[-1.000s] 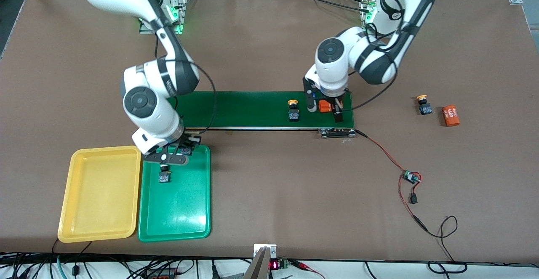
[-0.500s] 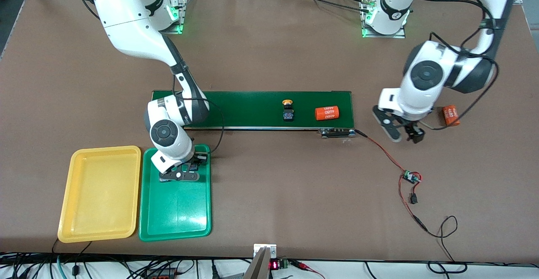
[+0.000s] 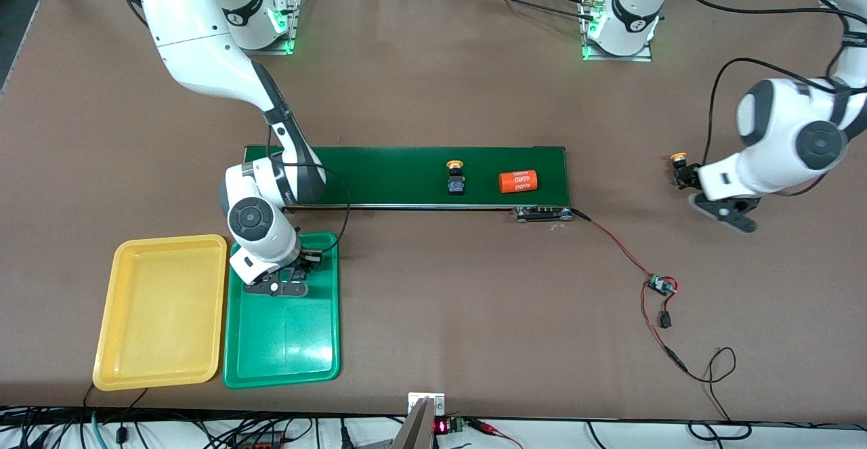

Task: Sort buttons by color to trays
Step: 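Place the green button in the green tray with the right gripper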

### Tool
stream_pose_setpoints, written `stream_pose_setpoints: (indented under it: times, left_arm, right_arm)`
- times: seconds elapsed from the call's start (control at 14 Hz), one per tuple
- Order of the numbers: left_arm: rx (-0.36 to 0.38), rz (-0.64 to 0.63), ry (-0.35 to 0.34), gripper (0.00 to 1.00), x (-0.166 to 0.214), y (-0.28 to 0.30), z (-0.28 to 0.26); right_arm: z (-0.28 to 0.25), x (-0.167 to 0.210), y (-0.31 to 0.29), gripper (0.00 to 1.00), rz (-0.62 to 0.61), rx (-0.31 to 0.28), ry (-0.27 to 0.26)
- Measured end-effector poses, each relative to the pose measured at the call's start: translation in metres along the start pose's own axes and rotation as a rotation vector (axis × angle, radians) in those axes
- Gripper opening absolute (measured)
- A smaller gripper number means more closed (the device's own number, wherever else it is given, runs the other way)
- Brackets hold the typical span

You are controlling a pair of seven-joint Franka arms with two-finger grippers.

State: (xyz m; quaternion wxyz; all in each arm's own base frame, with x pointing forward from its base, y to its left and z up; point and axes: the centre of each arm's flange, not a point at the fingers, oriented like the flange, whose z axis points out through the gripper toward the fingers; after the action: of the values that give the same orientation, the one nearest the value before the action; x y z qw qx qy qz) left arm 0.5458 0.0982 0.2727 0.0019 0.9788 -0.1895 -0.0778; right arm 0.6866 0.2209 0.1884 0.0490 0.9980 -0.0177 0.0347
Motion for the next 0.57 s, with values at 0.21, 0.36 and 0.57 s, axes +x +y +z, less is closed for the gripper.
stream_pose_setpoints:
  times: [0.21,0.36,0.57]
  left_arm:
    - [-0.038,-0.268,-0.038,1.00,-0.016,-0.004,0.023]
    - [-0.042,-0.417,-0.063,1.00,-0.017,0.007,0.032]
    - [-0.044,-0.544,-0.083,1.00,-0.024,0.009,0.042]
  right_arm:
    - [-0.014,0.004,0.001,0.87,0.004,0.003,0.005]
    - [-0.047,0.002,0.002,1.00,0.006,-0.005,-0.034]
    - [-0.108,-0.018,-0.012,1.00,0.003,0.044,-0.073]
